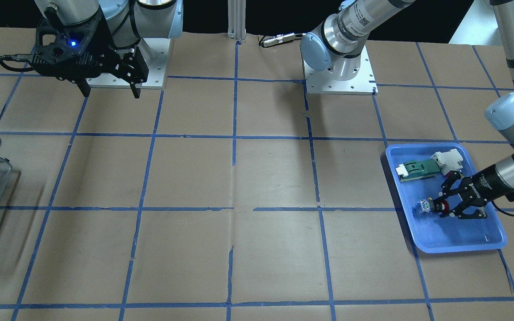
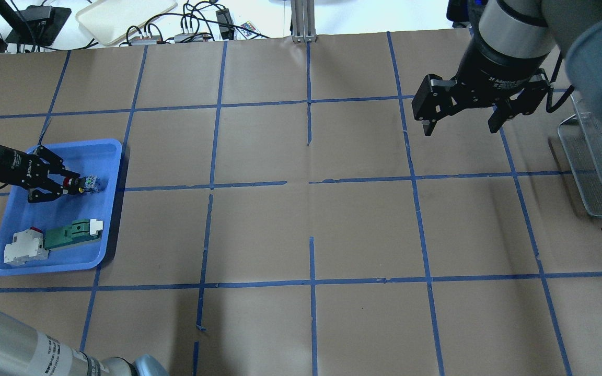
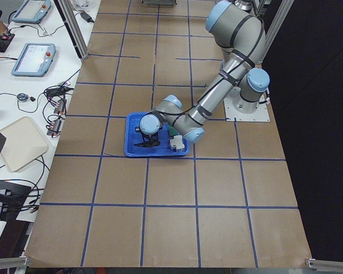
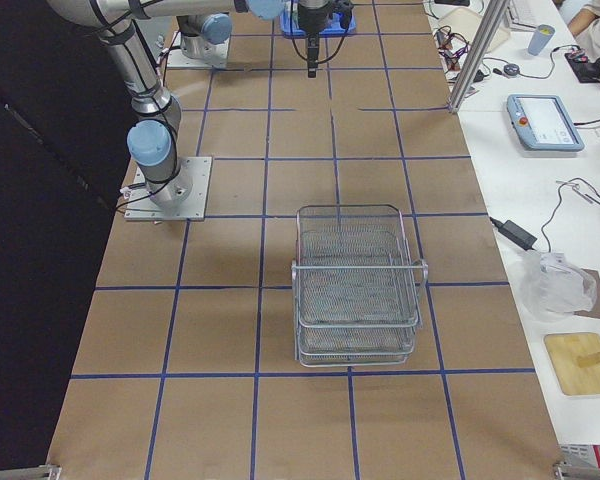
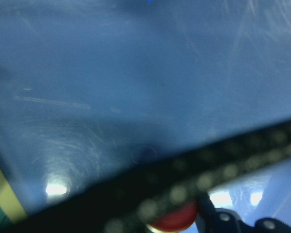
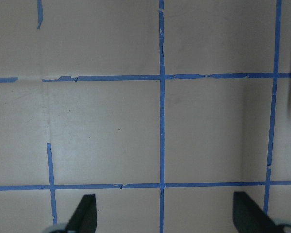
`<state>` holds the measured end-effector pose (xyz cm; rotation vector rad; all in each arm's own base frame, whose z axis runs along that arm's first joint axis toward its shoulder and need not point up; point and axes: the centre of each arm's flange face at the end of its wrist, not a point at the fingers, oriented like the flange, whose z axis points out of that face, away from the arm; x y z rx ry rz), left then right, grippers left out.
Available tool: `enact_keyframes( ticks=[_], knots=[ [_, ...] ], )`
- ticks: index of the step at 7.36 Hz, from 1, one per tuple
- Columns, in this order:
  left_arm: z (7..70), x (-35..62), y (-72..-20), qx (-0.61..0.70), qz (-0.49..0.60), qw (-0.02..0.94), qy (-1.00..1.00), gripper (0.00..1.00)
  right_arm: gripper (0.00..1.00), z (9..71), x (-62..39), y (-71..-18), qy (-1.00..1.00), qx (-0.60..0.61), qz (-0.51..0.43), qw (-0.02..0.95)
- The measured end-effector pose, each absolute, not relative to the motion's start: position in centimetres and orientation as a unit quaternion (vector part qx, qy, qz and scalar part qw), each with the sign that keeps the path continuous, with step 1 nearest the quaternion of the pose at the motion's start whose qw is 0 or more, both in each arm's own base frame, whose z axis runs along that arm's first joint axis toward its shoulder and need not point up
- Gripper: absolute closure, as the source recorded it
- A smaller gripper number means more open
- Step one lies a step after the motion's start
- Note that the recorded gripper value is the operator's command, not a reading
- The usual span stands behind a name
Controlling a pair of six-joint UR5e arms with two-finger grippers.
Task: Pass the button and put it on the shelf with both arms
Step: 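Close the left gripper on the red-capped button, then lift the button with the left gripper toward the right gripper while the right gripper lowers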
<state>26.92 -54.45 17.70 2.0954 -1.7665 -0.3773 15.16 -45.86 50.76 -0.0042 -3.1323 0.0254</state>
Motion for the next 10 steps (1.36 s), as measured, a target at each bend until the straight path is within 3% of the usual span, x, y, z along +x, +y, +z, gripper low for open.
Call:
enact_keyframes(
  ticks=[3,6,8,10],
  knots=[
    [23.4,23.0,-56.7,0.736,-0.134,0.183,-0.638,1.00,0.00,51.0,15.2,-45.8,-1.000,-0.004,0.012,0.000],
    [31.8,10.8,-60.2,0.710,-0.145,0.174,-0.667,1.00,0.00,51.1,15.4,-45.8,-0.999,0.035,0.016,-0.007],
    [35.9,-0.7,-60.3,0.699,-0.158,0.184,-0.672,1.00,0.00,51.7,16.0,-45.2,-0.990,0.136,0.023,-0.030],
    [39.2,-11.4,-58.5,0.697,-0.168,0.181,-0.673,1.00,0.00,52.1,16.6,-44.9,-0.945,0.318,0.043,-0.057]
  ],
)
